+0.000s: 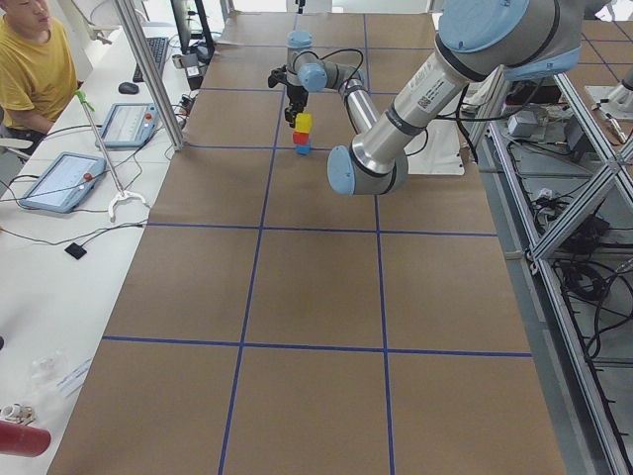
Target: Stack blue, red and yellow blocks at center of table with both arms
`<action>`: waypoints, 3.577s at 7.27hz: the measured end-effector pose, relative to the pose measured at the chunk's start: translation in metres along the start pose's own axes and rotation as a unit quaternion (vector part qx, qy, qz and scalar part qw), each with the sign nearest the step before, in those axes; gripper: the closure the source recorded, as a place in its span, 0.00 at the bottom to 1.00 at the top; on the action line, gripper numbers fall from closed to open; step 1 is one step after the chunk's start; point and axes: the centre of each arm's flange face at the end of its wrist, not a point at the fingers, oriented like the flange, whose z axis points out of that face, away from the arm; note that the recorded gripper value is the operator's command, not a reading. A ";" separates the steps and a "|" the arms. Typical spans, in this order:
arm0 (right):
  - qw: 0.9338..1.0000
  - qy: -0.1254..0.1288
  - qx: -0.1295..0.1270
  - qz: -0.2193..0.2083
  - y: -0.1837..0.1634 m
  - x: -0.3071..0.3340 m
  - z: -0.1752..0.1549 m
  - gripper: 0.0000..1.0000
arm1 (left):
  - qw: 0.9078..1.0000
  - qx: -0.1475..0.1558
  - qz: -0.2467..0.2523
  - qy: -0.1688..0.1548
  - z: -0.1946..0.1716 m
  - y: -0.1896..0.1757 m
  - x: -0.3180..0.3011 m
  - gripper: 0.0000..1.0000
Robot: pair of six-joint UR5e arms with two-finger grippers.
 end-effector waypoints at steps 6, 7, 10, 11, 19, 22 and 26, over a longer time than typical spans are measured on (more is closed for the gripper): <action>1.000 0.000 0.000 0.000 0.000 0.000 0.000 0.00 | 1.000 0.003 0.000 0.002 0.008 -0.004 -0.002 0.61; 1.000 0.000 0.000 0.000 0.000 0.000 0.000 0.00 | 1.000 0.003 0.000 0.003 0.008 -0.004 -0.001 0.42; 1.000 0.000 0.000 0.000 0.000 0.000 0.000 0.00 | 1.000 0.004 -0.002 0.003 0.008 -0.004 -0.001 0.00; 1.000 0.000 -0.001 0.000 0.000 0.001 0.001 0.00 | 1.000 0.004 -0.007 0.002 0.008 -0.004 -0.002 0.00; 1.000 0.005 -0.012 0.003 0.009 0.011 0.011 0.00 | 0.997 -0.008 0.068 -0.023 -0.115 0.045 -0.193 0.00; 1.000 0.005 -0.016 0.005 0.013 0.017 0.015 0.00 | 0.990 -0.036 0.130 -0.034 -0.173 0.125 -0.437 0.00; 0.998 0.004 -0.031 0.045 0.031 0.050 -0.013 0.00 | 0.996 -0.059 -0.021 -0.064 -0.169 0.292 -0.682 0.00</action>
